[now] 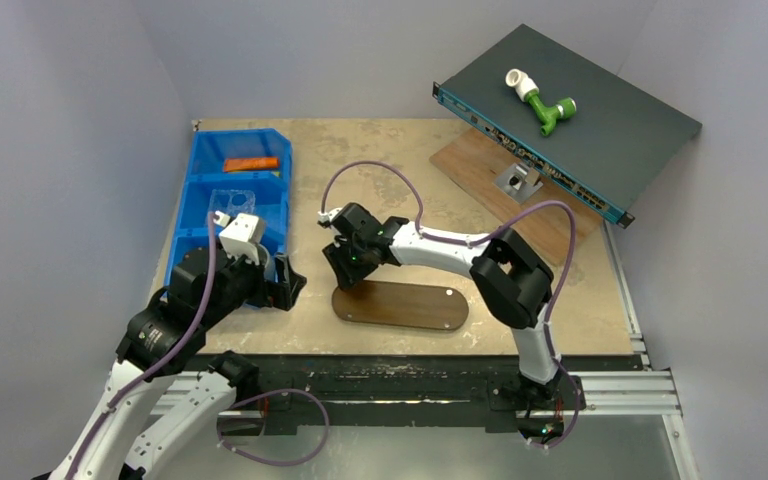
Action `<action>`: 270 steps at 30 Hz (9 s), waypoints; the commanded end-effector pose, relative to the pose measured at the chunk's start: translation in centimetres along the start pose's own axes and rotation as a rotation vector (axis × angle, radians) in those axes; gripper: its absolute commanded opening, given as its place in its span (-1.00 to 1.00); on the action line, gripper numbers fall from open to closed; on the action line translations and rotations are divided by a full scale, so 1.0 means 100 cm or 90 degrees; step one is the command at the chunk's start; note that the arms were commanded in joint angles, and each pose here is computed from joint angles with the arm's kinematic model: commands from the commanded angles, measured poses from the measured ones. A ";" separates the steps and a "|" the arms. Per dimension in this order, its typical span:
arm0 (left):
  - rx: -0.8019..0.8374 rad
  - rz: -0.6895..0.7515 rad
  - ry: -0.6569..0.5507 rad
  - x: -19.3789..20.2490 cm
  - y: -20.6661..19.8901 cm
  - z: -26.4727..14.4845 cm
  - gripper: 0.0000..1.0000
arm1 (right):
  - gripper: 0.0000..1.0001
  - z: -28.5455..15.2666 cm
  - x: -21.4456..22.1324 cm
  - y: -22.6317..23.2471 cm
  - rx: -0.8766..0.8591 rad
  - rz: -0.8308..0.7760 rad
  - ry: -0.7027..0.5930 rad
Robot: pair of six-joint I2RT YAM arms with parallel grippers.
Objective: Prepare toiletry sets of a toothbrush and toothpaste on the tray
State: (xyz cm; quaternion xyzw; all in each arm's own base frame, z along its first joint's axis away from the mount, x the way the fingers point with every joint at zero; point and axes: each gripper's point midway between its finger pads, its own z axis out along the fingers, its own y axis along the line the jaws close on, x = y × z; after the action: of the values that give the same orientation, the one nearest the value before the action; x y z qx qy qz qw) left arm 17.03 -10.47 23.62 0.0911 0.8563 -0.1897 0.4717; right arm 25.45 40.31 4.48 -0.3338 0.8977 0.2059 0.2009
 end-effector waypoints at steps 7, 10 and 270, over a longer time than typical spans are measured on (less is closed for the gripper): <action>-0.003 0.001 -0.016 -0.004 0.001 0.002 0.99 | -0.05 -0.027 0.016 0.021 -0.022 -0.045 -0.003; -0.003 0.000 -0.016 -0.004 0.001 0.002 0.99 | -0.04 -0.033 0.017 0.024 -0.017 -0.050 -0.007; -0.093 -0.081 0.335 -0.094 -0.012 0.255 -0.67 | 0.12 -0.250 0.019 -0.064 0.148 0.246 -0.269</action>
State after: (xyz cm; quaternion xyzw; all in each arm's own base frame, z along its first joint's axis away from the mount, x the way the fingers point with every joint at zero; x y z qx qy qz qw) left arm 40.98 -19.61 10.72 0.0008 0.9905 -0.0696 0.1189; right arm 22.02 22.07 20.93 -0.0880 0.9090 0.1995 0.3552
